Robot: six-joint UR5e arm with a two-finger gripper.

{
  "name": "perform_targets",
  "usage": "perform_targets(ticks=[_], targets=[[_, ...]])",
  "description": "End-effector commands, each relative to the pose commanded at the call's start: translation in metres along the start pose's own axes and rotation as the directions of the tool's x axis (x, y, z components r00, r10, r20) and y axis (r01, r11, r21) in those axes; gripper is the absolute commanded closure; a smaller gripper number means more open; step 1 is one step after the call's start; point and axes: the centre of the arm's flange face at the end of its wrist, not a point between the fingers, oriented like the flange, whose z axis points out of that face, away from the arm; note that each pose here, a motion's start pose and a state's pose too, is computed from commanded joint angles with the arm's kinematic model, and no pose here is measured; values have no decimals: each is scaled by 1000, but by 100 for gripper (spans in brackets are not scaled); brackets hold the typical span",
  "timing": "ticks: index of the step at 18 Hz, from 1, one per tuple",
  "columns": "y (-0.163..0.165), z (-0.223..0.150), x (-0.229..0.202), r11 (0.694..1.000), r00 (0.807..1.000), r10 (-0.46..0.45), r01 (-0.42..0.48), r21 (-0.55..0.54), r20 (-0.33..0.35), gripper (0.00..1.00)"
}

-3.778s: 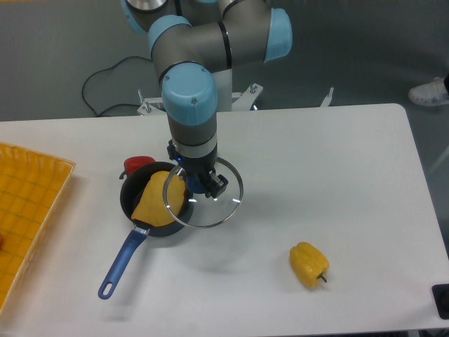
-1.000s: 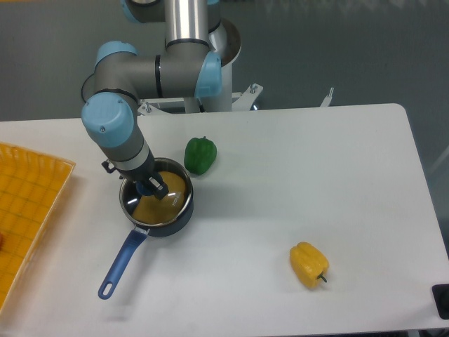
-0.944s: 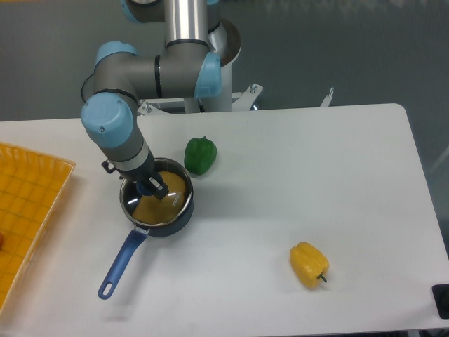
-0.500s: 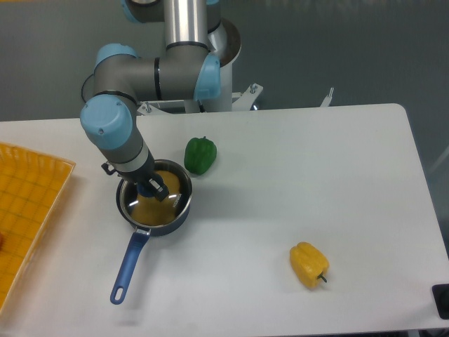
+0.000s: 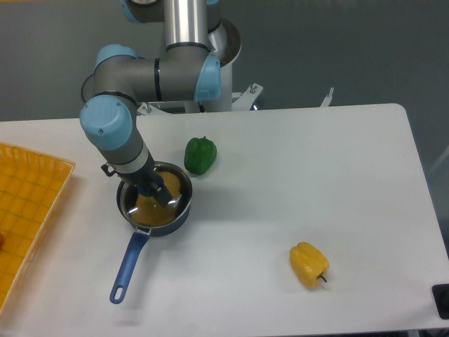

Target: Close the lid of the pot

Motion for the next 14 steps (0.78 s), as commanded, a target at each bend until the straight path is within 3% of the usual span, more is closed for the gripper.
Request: perform_targets(ticks=[5, 9, 14], targets=[[10, -47, -34, 1000, 999, -17, 16, 27, 29, 0], [31, -65, -56, 984, 984, 177, -178, 21, 31, 0], [73, -89, -80, 974, 974, 220, -222, 42, 48, 0]])
